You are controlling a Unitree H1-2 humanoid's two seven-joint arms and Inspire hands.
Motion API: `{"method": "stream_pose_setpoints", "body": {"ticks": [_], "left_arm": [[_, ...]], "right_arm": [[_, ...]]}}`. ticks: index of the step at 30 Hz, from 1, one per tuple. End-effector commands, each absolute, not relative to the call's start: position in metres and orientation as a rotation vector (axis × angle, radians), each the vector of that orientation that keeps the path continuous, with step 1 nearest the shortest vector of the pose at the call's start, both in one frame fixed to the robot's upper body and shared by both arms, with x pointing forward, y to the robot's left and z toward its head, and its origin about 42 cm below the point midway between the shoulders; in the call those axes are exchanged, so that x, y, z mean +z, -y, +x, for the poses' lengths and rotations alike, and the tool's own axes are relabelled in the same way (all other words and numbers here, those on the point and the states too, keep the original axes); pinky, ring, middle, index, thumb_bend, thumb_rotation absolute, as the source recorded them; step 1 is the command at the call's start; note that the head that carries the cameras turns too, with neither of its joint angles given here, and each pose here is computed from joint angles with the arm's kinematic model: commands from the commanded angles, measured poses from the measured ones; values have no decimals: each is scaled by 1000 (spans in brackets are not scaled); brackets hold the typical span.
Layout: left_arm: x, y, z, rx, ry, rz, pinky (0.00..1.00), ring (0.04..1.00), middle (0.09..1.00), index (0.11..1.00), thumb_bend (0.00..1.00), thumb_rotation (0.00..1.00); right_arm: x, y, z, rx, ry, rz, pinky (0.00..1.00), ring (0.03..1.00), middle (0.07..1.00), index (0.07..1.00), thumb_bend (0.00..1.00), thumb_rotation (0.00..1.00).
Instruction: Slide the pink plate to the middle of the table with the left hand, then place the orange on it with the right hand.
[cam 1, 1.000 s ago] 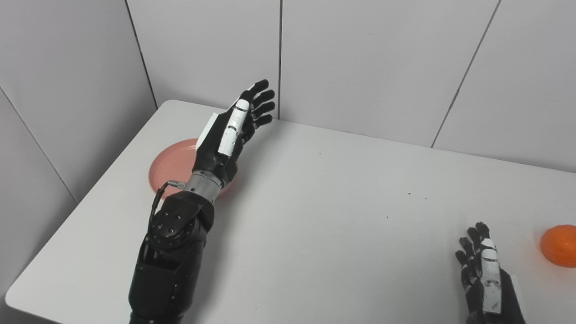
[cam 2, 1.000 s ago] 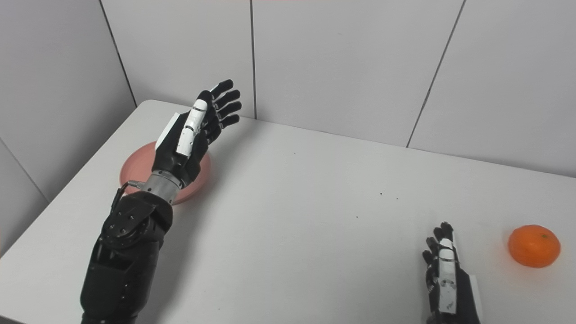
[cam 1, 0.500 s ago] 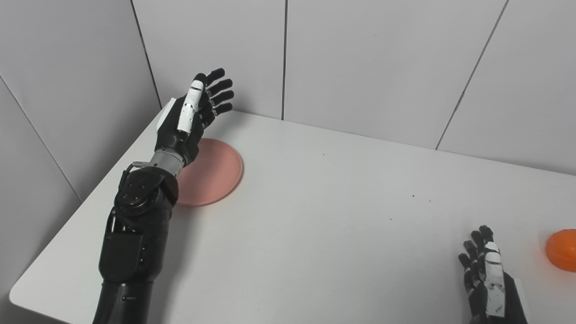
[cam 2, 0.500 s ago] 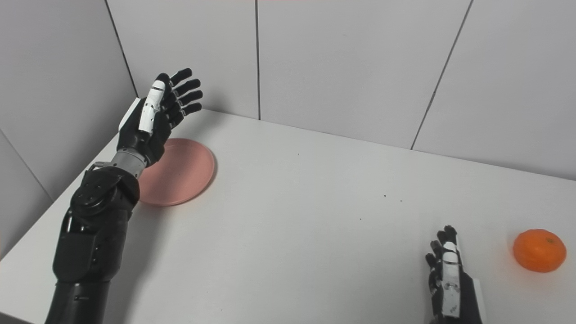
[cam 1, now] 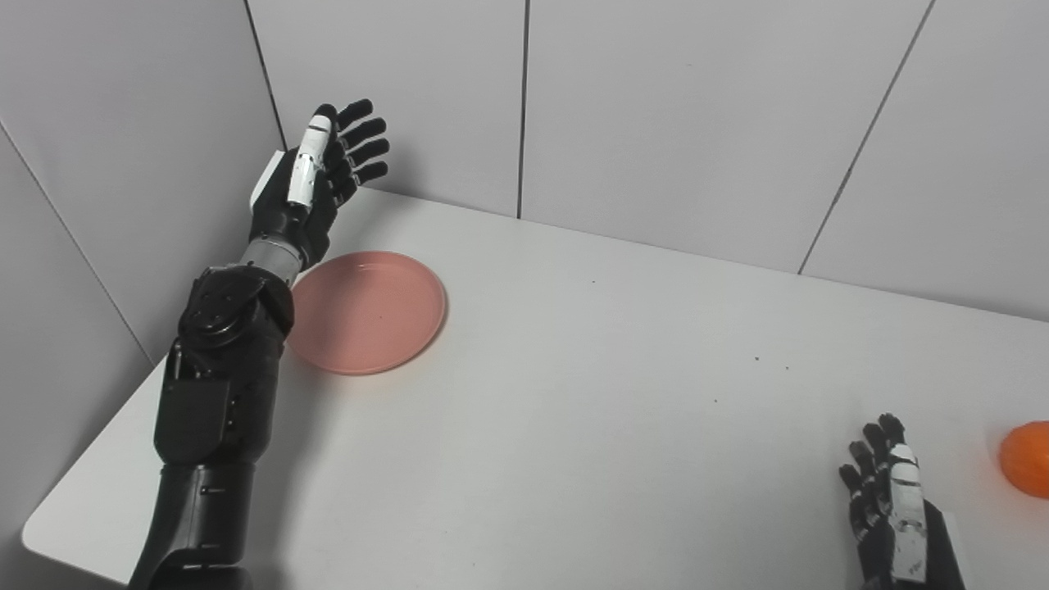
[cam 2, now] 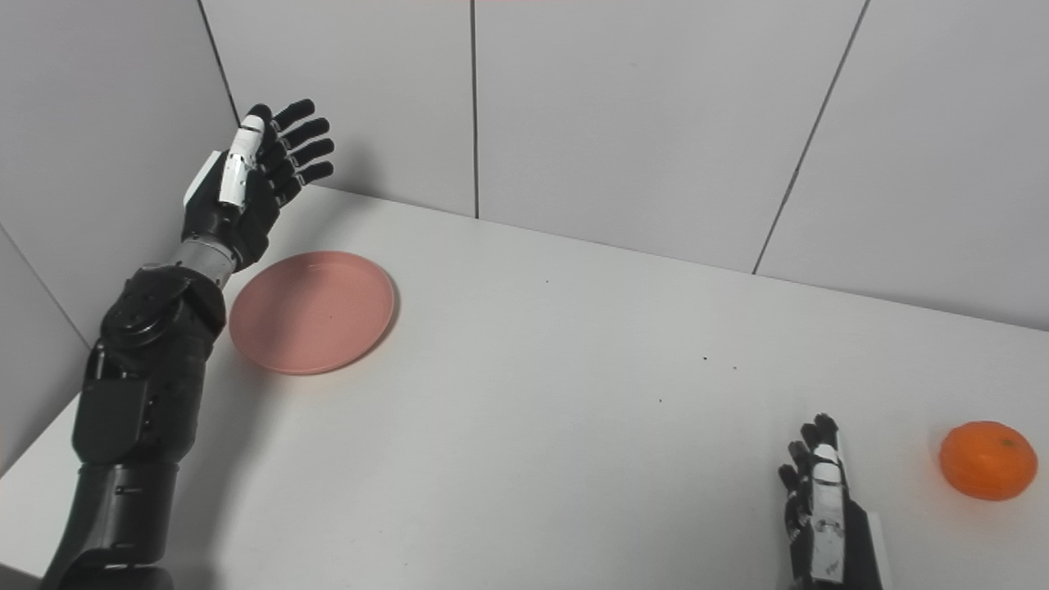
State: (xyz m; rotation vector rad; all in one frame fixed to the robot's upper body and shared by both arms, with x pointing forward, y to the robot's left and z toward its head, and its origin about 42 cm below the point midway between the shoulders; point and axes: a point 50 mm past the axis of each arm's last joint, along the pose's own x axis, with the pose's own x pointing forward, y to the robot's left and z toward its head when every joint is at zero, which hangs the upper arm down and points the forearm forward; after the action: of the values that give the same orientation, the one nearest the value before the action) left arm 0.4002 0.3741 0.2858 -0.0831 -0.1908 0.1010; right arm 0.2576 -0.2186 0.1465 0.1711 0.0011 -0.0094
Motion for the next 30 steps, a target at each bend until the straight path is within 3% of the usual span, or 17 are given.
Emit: {"method": "stream_pose_setpoints", "body": {"ticks": [1,30], "left_arm": [[315,-382,405,98,283,-78,830,843,837,812,316,1000],[275,-451,407,217,174,-289,800,813,817,813,291,1000]], "right_arm": [[158,220,260,8,81,166,1000,1000,1000,1000,117,1000],[159,223,258,4,66,177,1000,1000,1000,1000,93,1000]]}}
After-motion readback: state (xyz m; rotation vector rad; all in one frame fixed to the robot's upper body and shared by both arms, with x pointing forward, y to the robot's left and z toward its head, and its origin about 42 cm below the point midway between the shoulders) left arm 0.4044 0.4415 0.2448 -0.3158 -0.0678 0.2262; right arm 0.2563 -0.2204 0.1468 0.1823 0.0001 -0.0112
